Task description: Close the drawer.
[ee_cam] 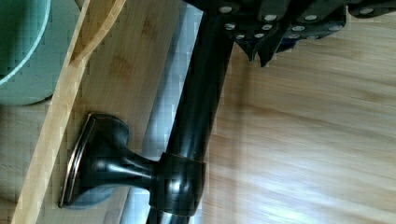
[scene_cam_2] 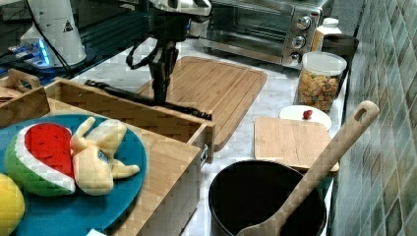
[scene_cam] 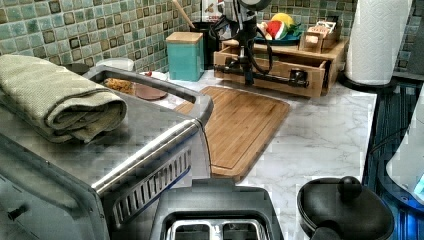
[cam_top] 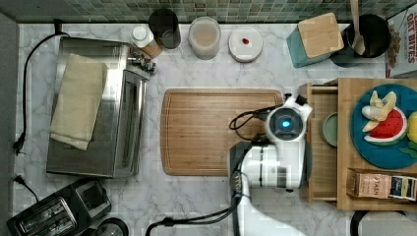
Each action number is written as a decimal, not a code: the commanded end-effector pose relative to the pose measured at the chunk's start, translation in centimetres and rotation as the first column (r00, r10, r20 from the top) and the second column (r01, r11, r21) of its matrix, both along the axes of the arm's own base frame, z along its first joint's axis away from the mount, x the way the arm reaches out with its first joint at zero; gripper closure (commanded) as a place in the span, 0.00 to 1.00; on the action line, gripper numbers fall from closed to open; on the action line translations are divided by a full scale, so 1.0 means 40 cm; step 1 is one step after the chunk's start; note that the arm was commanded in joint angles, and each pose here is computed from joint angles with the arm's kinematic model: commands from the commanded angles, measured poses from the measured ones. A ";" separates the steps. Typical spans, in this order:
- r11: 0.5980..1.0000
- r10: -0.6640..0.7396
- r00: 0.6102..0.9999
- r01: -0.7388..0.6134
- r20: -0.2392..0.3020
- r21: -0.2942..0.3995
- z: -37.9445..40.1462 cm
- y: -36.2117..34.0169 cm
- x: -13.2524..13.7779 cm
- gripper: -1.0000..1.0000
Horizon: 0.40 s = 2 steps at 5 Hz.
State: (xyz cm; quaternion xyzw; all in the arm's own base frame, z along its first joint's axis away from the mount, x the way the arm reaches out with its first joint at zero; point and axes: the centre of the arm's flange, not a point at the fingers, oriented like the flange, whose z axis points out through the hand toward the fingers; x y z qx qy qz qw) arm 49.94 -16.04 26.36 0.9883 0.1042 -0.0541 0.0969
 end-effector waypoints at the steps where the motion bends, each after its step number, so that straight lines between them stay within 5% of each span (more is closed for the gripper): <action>1: 0.972 -0.178 0.979 0.191 0.099 -0.139 0.181 -0.559 -0.080 1.00; 2: 0.954 -0.221 0.961 0.248 0.165 -0.169 0.218 -0.591 -0.117 1.00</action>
